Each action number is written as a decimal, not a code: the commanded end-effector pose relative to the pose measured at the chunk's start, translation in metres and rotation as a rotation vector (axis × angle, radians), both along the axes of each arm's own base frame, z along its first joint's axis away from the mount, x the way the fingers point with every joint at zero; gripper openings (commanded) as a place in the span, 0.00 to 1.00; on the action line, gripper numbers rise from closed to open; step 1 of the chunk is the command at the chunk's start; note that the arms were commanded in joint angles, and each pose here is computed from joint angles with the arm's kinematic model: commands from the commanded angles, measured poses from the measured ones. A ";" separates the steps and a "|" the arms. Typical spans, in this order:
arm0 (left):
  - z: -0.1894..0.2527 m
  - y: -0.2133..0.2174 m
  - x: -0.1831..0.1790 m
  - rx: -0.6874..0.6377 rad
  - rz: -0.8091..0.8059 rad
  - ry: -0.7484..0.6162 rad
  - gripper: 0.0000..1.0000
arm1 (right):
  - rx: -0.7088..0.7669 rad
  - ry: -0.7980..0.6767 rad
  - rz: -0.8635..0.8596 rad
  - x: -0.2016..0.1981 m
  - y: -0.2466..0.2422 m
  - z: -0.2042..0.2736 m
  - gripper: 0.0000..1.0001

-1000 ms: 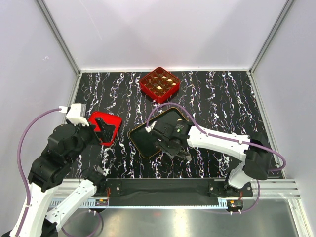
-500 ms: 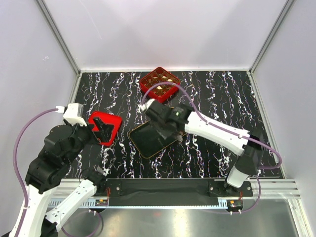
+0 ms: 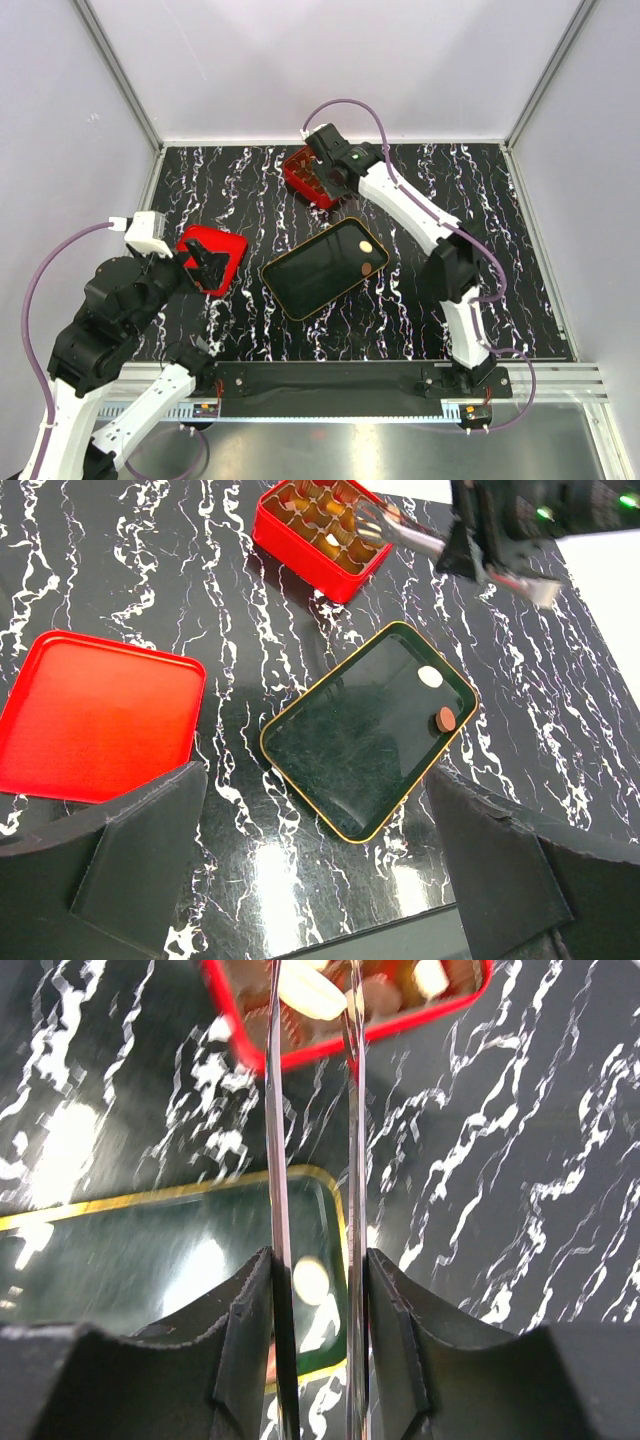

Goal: Pack the chocolate

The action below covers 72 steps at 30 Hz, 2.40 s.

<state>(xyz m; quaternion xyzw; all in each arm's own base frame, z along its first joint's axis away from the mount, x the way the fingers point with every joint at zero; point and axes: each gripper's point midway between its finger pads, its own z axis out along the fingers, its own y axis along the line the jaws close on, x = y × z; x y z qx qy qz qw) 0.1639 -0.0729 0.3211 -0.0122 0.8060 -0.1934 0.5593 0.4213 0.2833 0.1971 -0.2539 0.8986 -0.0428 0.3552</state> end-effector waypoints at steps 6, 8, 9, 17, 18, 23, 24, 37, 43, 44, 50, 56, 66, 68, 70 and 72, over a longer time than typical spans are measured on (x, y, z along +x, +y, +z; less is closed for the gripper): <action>0.010 0.000 0.004 -0.009 0.006 -0.043 0.99 | -0.047 -0.062 -0.030 0.047 -0.007 -0.002 0.46; 0.010 0.000 0.005 -0.008 0.006 -0.045 0.99 | -0.044 -0.050 -0.028 0.047 -0.007 -0.007 0.46; 0.009 0.000 0.005 -0.007 0.006 -0.044 0.99 | -0.042 -0.048 -0.029 0.047 -0.007 -0.009 0.46; 0.005 -0.002 0.008 -0.004 0.001 -0.034 0.99 | -0.057 -0.035 -0.027 0.049 -0.009 -0.022 0.51; 0.005 -0.002 0.008 -0.004 0.001 -0.034 0.99 | -0.058 -0.034 -0.027 0.050 -0.010 -0.023 0.51; 0.005 -0.002 0.007 -0.008 0.004 -0.034 0.99 | -0.070 -0.032 -0.027 0.051 -0.011 -0.024 0.52; 0.007 -0.002 0.007 -0.010 0.004 -0.036 0.99 | -0.071 -0.038 -0.033 0.052 -0.013 -0.021 0.52; 0.018 0.003 0.000 -0.012 0.008 -0.061 0.99 | -0.032 0.099 -0.130 -0.044 -0.056 0.024 0.52; 0.018 0.001 -0.002 -0.027 -0.005 -0.067 0.99 | 0.022 0.191 -0.107 -0.132 -0.070 0.016 0.52; 0.019 0.001 -0.002 -0.031 -0.006 -0.069 0.99 | 0.036 0.220 -0.093 -0.148 -0.073 0.015 0.52; 0.019 0.000 -0.006 -0.046 -0.012 -0.070 0.99 | 0.022 0.337 -0.058 -0.199 -0.073 -0.009 0.53; 0.018 0.002 -0.009 -0.053 -0.010 -0.067 0.99 | -0.036 0.333 -0.071 -0.203 -0.084 -0.023 0.53; 0.023 0.007 -0.012 -0.040 0.005 -0.074 0.99 | -0.057 0.381 -0.058 -0.208 -0.083 -0.046 0.53; 0.023 0.007 -0.012 -0.041 0.005 -0.074 0.99 | -0.058 0.383 -0.057 -0.208 -0.083 -0.049 0.53; 0.022 0.006 -0.011 -0.040 0.002 -0.071 0.99 | -0.055 0.390 -0.053 -0.209 -0.082 -0.052 0.53; 0.023 0.006 -0.010 -0.041 0.002 -0.072 0.99 | -0.055 0.395 -0.049 -0.210 -0.081 -0.055 0.53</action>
